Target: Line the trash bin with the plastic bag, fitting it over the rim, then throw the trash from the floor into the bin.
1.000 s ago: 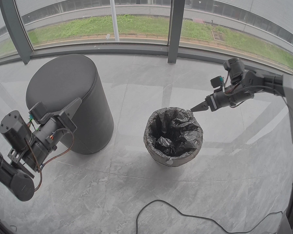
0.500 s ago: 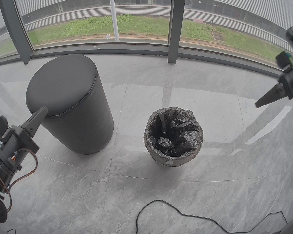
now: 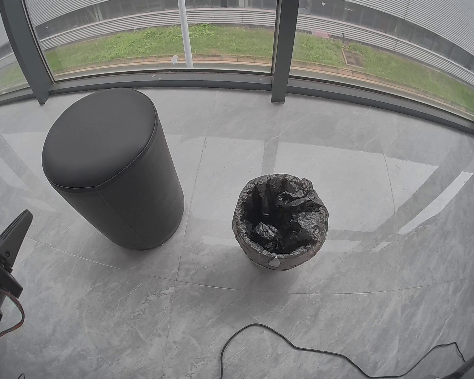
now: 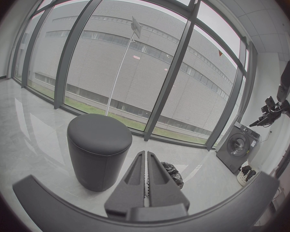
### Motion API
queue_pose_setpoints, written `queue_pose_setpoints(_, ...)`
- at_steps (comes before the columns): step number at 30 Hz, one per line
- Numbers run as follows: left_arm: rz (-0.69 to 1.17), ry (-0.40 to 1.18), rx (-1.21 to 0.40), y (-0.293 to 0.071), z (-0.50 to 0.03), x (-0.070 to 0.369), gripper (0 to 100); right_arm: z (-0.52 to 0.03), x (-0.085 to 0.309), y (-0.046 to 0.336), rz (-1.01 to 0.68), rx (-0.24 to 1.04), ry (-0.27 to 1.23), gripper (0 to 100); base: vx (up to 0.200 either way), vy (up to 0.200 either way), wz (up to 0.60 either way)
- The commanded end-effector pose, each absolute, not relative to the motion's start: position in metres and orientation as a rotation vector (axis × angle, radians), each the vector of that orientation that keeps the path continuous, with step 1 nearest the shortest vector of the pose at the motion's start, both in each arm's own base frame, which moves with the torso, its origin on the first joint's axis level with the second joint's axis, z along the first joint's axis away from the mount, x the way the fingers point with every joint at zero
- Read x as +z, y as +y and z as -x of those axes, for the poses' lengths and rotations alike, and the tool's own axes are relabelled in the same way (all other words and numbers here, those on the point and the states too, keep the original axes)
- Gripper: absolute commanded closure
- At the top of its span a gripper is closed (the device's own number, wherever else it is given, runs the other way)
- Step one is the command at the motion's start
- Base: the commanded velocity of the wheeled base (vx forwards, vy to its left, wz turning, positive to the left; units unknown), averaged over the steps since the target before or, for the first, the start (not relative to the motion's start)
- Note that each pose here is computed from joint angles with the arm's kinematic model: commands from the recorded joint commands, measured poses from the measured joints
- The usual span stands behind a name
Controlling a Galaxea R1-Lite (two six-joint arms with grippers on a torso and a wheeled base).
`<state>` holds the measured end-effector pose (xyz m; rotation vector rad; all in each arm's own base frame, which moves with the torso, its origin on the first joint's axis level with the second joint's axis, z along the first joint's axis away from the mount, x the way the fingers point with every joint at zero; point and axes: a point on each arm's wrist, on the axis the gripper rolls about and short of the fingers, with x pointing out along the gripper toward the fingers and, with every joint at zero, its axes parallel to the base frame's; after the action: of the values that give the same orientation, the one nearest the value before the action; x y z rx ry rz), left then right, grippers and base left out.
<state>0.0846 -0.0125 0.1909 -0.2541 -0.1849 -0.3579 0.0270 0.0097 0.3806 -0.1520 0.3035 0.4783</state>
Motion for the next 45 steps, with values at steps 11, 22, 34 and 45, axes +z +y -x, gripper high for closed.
queue_pose_setpoints(11,0.08,-0.059,0.176,0.004,0.024,0.082,100,0.016,0.085,0.0,-0.138,-0.115,0.014,0,0.0,0.0,0.0)
queue_pose_setpoints(22,0.177,-0.047,0.296,0.007,0.026,0.082,100,0.017,0.084,0.003,0.04,0.048,0.013,0,0.0,0.0,0.0)
queue_pose_setpoints(34,0.14,-0.076,-0.073,-0.002,0.023,0.084,100,0.023,0.079,0.0,-0.005,-0.024,-0.035,0,0.0,0.0,0.0)
queue_pose_setpoints(45,-0.022,-0.01,0.224,0.005,0.026,0.083,100,0.023,0.076,0.0,-0.005,-0.028,0.001,0,0.0,0.0,0.0)
